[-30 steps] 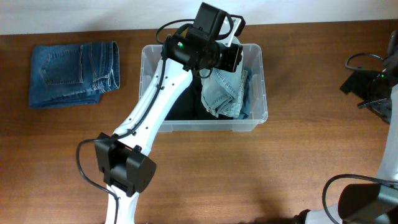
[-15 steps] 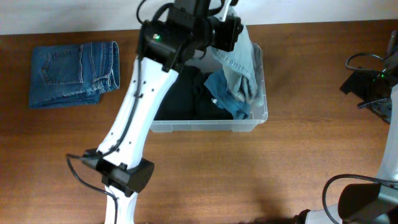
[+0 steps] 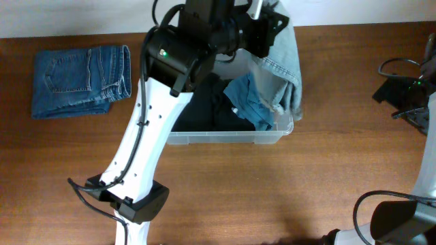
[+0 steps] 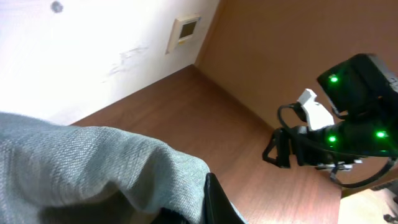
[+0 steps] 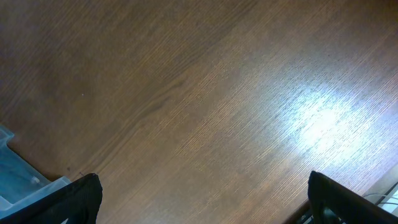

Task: Pack container
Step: 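Lower the jeans into the bin's right side and lay them flat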

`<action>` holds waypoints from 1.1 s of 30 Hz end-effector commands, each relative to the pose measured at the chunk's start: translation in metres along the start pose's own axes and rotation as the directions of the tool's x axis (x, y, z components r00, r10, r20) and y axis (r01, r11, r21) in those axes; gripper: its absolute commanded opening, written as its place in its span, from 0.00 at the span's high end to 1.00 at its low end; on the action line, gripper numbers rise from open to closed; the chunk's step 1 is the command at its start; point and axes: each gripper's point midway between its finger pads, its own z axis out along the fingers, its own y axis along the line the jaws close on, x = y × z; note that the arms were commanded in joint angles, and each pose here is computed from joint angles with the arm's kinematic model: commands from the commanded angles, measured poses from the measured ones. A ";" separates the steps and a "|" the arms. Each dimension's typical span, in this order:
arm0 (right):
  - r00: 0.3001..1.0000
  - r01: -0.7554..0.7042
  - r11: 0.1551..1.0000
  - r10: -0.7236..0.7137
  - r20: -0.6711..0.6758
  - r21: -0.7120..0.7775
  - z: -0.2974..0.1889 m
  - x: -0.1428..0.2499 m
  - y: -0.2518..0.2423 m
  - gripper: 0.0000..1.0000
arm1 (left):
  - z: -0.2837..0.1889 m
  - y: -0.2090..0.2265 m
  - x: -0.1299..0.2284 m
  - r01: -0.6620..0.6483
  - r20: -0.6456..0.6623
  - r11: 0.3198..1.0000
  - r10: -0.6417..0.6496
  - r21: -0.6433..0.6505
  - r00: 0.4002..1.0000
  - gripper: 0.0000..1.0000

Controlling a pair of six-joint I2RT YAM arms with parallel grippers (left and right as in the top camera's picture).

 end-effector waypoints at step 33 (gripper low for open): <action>1.000 -0.014 1.000 0.014 0.012 -0.003 -0.004 0.000 -0.002 0.01 | 0.083 0.043 0.069 -0.071 -0.176 0.997 0.073 0.018 0.982 0.99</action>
